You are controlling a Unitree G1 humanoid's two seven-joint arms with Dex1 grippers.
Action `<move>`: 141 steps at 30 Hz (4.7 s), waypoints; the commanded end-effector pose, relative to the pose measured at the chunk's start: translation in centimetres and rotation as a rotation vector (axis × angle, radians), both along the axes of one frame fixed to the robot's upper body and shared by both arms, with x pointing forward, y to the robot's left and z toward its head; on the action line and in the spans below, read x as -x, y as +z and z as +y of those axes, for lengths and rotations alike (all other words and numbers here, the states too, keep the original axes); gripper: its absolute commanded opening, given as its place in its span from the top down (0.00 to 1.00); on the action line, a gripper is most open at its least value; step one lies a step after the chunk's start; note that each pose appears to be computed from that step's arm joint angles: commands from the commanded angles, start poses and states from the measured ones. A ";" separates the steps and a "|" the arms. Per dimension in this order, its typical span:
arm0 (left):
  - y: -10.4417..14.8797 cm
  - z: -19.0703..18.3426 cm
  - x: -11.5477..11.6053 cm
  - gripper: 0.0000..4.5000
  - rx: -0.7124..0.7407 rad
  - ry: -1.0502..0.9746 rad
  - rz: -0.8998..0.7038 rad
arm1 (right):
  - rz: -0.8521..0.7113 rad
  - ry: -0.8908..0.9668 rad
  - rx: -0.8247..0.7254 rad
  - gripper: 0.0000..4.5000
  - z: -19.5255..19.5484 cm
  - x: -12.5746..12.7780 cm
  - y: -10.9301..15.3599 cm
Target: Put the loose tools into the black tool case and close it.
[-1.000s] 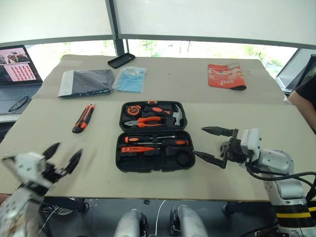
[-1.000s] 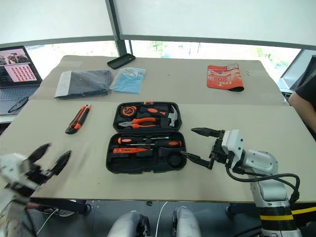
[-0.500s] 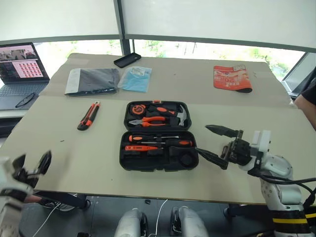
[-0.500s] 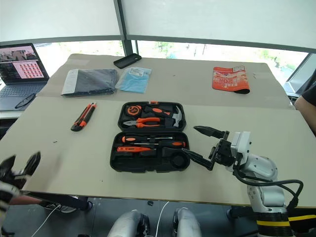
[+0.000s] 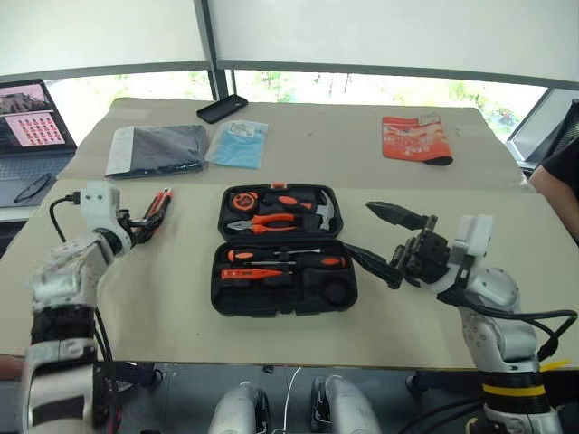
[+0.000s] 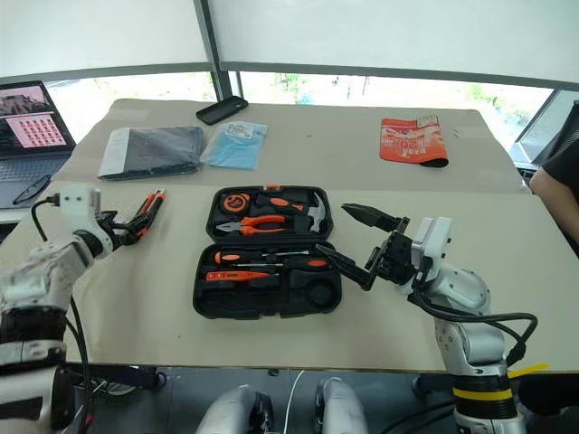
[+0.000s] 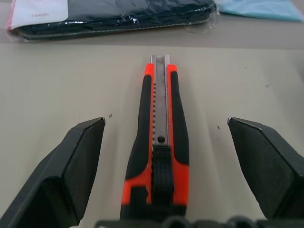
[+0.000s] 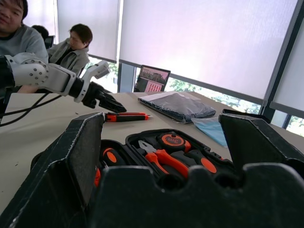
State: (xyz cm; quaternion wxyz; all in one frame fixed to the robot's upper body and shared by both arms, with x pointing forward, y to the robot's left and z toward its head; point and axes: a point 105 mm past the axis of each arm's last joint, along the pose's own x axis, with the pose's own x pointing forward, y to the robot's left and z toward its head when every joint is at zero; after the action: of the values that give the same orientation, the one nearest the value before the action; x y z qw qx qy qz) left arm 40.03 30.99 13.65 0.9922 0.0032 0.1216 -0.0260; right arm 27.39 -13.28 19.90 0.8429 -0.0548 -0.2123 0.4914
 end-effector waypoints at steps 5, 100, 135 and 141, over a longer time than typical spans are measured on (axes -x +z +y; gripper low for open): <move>-2.2 -0.8 -1.9 0.01 0.052 -0.015 0.086 | -0.044 -0.004 0.017 0.00 0.2 0.9 1.1; -2.1 -21.7 11.3 1.00 -0.295 -1.392 -0.169 | 0.180 0.001 0.237 0.00 -3.5 4.7 -3.0; -0.1 -19.6 11.0 0.66 -0.048 -1.311 -0.208 | 0.159 -0.154 0.270 0.00 -6.3 3.3 -3.0; 2.4 -15.5 11.3 0.19 -0.111 -1.216 -0.341 | 0.218 -0.360 0.317 0.00 -12.5 5.1 -4.9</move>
State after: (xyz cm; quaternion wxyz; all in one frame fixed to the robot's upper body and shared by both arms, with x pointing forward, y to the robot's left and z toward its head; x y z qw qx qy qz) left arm 29.30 14.41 15.07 0.8037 0.1060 -0.0403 -0.5841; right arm 22.91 -24.00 14.60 0.9094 -0.1418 -0.0209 0.3905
